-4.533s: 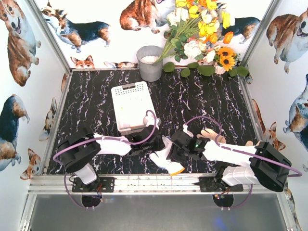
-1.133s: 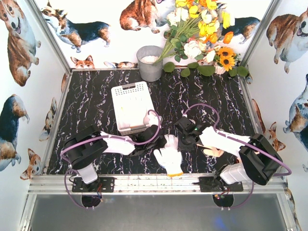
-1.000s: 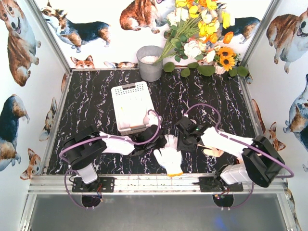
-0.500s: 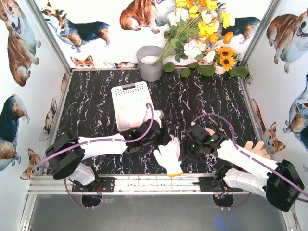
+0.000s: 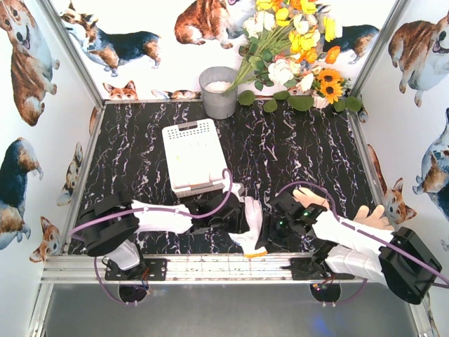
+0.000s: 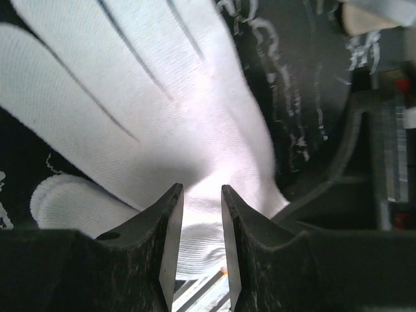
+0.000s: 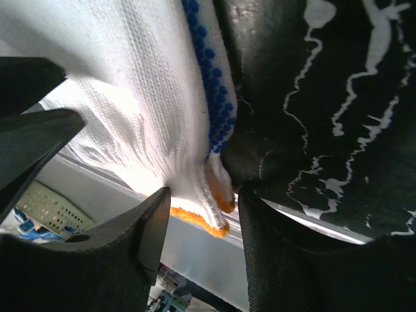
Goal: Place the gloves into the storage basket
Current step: Pair the glove with the glove.
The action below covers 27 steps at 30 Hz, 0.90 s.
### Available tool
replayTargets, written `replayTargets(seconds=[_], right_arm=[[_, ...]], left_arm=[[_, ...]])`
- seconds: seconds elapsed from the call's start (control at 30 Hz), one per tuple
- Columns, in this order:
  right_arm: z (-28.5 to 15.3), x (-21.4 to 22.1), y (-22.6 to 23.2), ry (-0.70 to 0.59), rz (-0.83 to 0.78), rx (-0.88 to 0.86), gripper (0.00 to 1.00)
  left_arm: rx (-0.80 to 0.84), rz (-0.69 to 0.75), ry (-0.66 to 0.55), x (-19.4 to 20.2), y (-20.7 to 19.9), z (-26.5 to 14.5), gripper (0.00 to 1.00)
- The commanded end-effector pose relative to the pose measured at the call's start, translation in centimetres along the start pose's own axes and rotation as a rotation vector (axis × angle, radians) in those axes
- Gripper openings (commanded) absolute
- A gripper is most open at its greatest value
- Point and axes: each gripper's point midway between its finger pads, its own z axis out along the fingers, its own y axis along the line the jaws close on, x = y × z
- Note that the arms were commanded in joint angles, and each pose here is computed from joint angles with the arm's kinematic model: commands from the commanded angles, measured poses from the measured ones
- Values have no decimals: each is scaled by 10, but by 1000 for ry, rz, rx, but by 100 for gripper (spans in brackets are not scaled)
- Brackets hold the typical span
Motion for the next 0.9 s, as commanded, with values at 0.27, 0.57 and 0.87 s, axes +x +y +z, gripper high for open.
replayTargets(seconds=[0.27,0.57,0.87], right_arm=[[12,-5,14,-23,6,-43,34],[8,-11,25,-88,100,-119,19],[2,-13,26,-129,156,-162,16]], left_arm=[[-130,-27,17,8,40,14,21],[-128,-52,-81,-32,7,-38,49],[67,-361,3,22,1,-54,65]])
